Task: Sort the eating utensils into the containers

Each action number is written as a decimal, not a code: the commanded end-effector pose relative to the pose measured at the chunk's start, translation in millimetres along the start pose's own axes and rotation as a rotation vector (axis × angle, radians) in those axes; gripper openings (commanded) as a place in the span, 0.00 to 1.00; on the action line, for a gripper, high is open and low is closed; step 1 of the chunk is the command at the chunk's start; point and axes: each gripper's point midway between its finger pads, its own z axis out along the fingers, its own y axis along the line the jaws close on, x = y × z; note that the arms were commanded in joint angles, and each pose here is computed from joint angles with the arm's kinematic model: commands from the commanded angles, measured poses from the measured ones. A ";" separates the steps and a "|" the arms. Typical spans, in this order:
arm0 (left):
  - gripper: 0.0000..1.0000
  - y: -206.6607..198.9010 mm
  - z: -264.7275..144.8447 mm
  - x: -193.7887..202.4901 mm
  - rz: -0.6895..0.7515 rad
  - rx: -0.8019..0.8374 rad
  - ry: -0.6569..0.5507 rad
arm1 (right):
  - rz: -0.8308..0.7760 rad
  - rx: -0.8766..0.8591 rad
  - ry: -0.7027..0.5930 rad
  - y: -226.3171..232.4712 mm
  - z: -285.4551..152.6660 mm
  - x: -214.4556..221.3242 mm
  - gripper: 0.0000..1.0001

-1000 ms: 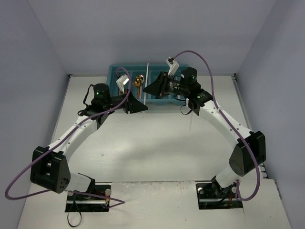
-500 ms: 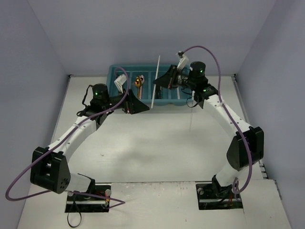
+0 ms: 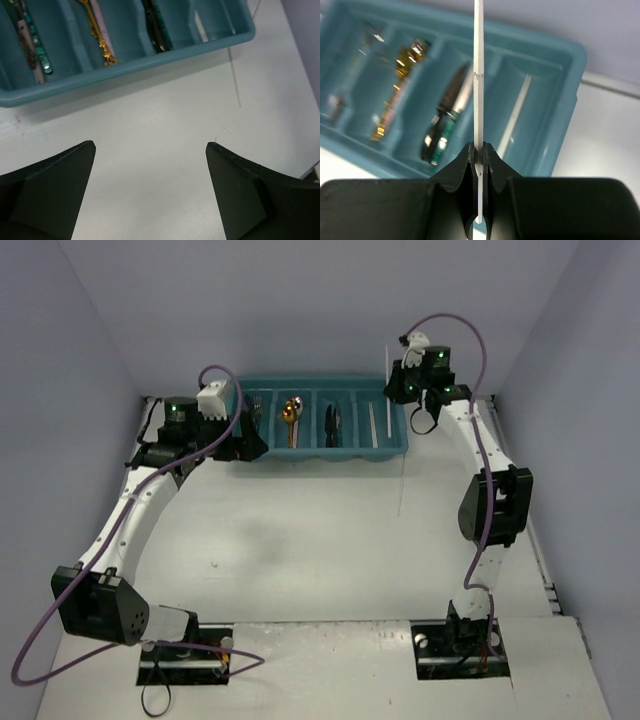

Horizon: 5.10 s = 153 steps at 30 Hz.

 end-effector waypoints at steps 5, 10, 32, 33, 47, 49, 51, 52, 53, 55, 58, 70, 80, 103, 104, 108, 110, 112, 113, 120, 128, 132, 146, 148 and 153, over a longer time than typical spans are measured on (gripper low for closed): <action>0.92 31.1 -19.8 9.1 0.019 -0.213 -0.013 | -0.078 0.082 0.023 -27.6 40.3 10.2 0.00; 0.92 38.9 -20.3 20.9 0.000 -0.245 0.000 | -0.054 0.077 0.058 -32.0 59.8 29.9 0.08; 0.92 43.7 -10.2 14.5 -0.046 -0.262 -0.016 | 0.110 0.383 0.038 -16.4 -150.1 70.0 0.36; 0.92 43.3 -9.0 15.2 -0.051 -0.258 -0.012 | 0.129 0.389 0.059 -16.8 -149.9 81.0 0.36; 0.92 41.2 -10.7 20.1 -0.063 -0.249 -0.004 | 0.354 0.508 0.313 -37.7 -98.7 193.1 0.20; 0.92 41.4 -11.2 20.6 -0.058 -0.248 -0.002 | 0.375 0.506 0.304 -37.9 -91.0 194.7 0.20; 0.92 42.2 -11.2 20.5 -0.057 -0.251 -0.002 | 0.382 0.498 0.296 -36.6 -82.5 195.1 0.22; 0.92 42.1 -10.7 20.6 -0.058 -0.250 -0.001 | 0.386 0.494 0.296 -35.5 -79.0 196.0 0.23; 0.92 42.0 -10.1 20.8 -0.061 -0.248 0.001 | 0.389 0.491 0.298 -35.2 -75.7 198.2 0.24; 0.92 42.1 -9.0 21.4 -0.064 -0.247 0.004 | 0.390 0.486 0.304 -35.4 -68.2 204.2 0.30; 0.92 41.8 -8.2 21.8 -0.067 -0.244 0.007 | 0.387 0.480 0.306 -35.5 -58.2 212.1 0.34; 0.92 40.7 -11.2 21.8 -0.058 -0.244 0.005 | 0.387 0.547 0.320 -47.8 -41.0 241.0 0.32; 0.92 41.8 -13.7 20.4 -0.051 -0.253 0.009 | 0.397 0.649 0.377 -71.3 -45.7 269.9 0.22; 0.92 3.0 -14.0 2.5 0.070 -0.022 -0.021 | 0.118 0.350 0.131 -49.1 -126.5 127.1 0.00; 0.92 -8.6 -15.3 1.2 0.095 0.043 -0.027 | 0.049 0.310 0.121 -43.6 -130.1 119.7 0.00; 0.92 -42.4 -20.6 -2.4 0.151 0.244 -0.035 | -0.205 0.120 0.032 -6.7 -149.2 85.3 0.00; 0.92 -57.2 -23.2 -6.7 0.162 0.334 -0.055 | -0.339 0.011 -0.011 23.2 -154.4 74.4 0.00; 0.92 -74.0 -29.5 -6.2 0.137 0.441 -0.050 | -0.523 -0.048 -0.042 42.2 -159.0 67.9 0.00; 0.92 -80.2 -32.1 -6.9 0.126 0.482 -0.051 | -0.621 -0.075 -0.059 54.1 -161.5 66.3 0.00; 0.92 -103.6 -37.2 6.7 0.007 0.690 0.000 | -1.420 -0.270 -0.234 127.4 -193.5 90.6 0.00; 0.92 -116.5 -27.7 64.3 0.044 0.723 0.201 | -1.995 -0.469 -0.427 173.3 -208.5 139.3 0.00; 0.92 -134.1 -24.0 98.0 0.097 0.753 0.318 | -2.126 -0.556 -0.503 193.9 -208.4 155.0 0.00; 0.92 -158.7 -5.7 148.7 0.197 0.752 0.455 | -2.187 -0.661 -0.612 241.5 -216.1 160.2 0.00; 0.91 -162.7 -6.2 156.6 0.203 0.764 0.476 | -2.190 -0.659 -0.609 242.6 -214.8 158.0 0.00; 0.79 -169.4 -11.5 175.2 0.223 0.788 0.516 | -2.194 -0.661 -0.609 244.5 -212.1 154.5 0.00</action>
